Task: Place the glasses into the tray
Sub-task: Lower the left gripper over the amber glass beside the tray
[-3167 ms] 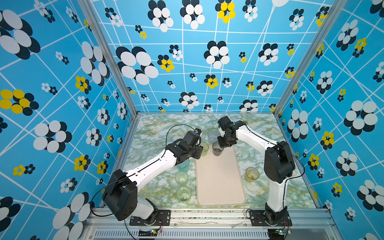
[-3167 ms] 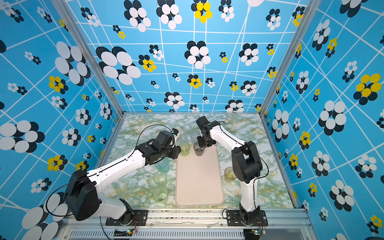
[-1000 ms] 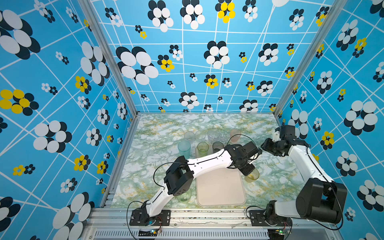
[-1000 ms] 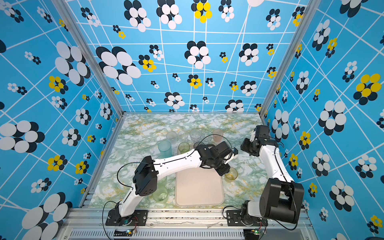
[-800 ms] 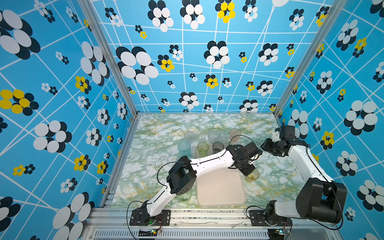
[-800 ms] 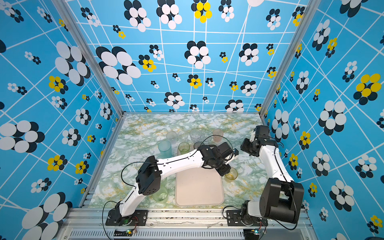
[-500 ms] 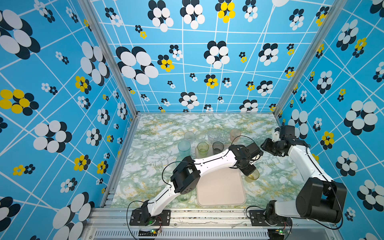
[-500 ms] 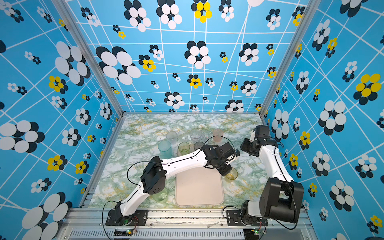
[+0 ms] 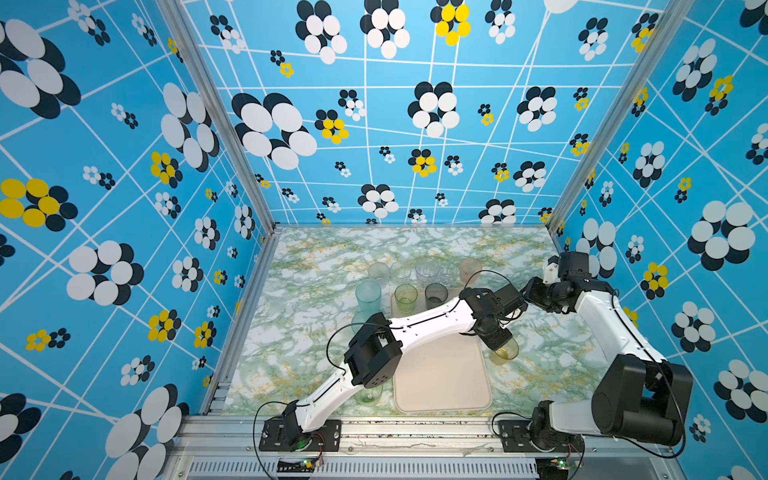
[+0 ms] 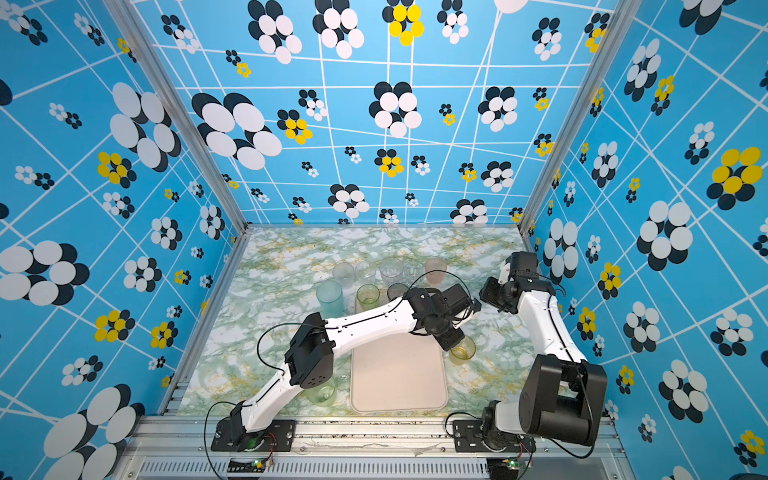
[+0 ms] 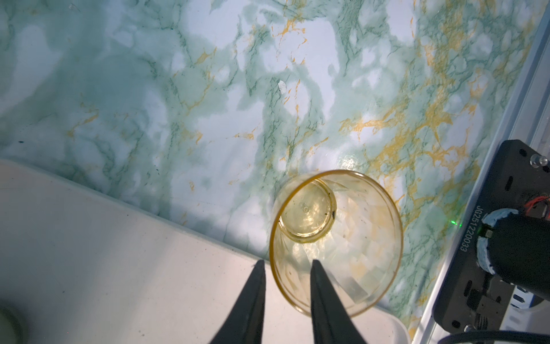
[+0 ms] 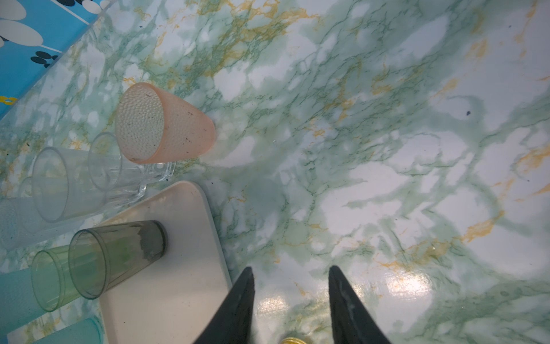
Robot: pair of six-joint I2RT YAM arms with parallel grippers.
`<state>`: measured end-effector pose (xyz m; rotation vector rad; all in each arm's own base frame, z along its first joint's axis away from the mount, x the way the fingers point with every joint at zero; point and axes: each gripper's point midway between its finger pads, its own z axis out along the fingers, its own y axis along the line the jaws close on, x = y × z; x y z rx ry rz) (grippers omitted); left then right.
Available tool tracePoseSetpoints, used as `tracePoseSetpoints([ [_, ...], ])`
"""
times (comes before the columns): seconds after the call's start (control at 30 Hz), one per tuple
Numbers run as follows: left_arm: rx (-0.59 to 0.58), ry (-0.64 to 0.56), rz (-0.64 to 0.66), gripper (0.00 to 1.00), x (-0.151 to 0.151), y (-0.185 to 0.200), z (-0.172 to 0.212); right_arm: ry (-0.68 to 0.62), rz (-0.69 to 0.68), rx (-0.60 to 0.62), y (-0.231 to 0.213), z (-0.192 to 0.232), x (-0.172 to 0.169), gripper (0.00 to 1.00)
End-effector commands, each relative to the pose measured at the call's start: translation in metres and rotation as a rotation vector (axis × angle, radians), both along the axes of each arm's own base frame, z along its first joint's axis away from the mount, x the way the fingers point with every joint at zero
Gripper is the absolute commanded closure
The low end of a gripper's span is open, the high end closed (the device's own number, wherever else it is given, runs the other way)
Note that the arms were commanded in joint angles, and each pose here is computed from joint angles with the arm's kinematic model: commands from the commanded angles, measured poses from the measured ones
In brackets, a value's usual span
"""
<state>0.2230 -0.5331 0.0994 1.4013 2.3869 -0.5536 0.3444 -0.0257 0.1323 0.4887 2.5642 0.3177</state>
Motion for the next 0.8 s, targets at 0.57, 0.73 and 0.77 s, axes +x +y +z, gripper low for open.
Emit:
tracePoseSetpoints([
  [0.57, 0.067, -0.062, 0.003, 0.9, 0.012, 0.004, -0.013, -0.002, 0.027, 0.031, 0.006, -0.008, 0.0, 0.58],
  [0.73, 0.058, -0.088, 0.0, 0.93, 0.015, 0.003, -0.006, -0.006, 0.029, 0.031, 0.006, -0.007, 0.0, 0.58],
  [0.77, 0.054, -0.092, -0.001, 0.93, 0.015, 0.002, -0.004, -0.006, 0.029, 0.031, 0.006, -0.008, 0.0, 0.58],
])
